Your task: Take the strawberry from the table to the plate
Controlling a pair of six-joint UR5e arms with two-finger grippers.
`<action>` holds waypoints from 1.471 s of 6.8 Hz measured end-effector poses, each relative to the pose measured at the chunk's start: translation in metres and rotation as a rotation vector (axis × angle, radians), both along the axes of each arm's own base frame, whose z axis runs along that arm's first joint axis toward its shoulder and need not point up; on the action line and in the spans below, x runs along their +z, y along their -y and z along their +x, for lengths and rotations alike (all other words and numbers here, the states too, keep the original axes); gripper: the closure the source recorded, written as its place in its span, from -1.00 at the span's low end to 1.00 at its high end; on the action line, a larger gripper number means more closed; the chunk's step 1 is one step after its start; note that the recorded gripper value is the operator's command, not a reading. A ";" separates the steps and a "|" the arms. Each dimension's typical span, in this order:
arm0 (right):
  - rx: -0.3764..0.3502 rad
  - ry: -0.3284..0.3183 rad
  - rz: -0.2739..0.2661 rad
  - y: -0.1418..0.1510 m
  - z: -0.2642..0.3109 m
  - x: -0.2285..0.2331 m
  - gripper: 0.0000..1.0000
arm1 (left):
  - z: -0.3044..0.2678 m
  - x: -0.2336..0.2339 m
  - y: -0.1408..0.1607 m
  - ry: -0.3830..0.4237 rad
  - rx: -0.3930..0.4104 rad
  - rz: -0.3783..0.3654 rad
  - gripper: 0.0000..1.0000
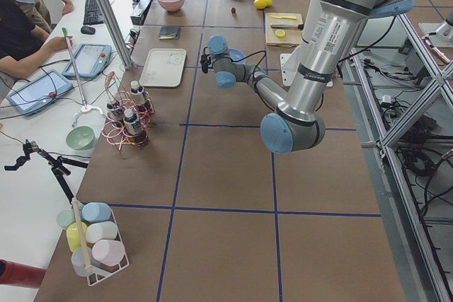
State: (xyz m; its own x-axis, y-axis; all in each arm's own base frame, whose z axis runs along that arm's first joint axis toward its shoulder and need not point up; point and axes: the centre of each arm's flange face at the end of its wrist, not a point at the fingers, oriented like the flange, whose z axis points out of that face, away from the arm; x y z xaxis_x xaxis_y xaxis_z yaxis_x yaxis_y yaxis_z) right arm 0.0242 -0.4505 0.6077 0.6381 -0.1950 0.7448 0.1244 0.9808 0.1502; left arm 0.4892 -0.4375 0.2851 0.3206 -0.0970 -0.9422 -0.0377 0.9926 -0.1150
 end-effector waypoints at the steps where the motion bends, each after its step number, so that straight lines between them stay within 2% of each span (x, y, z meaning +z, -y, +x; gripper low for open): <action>1: -0.001 0.001 0.003 0.000 0.000 -0.001 -1.00 | 0.025 -0.003 -0.007 0.014 -0.014 0.003 1.00; 7: -0.005 0.002 0.013 0.000 -0.002 -0.006 -1.00 | 0.061 0.003 -0.020 0.040 -0.019 0.012 1.00; 8: -0.008 0.006 0.013 0.000 -0.004 -0.007 -1.00 | 0.062 0.003 -0.022 0.037 -0.017 0.014 0.69; 9: -0.014 0.013 0.014 0.000 -0.006 -0.008 -1.00 | 0.063 0.002 -0.024 0.031 -0.014 0.017 -0.11; 10: -0.026 0.019 0.017 0.001 -0.012 -0.010 -1.00 | 0.064 0.002 -0.024 0.028 -0.014 0.020 -0.44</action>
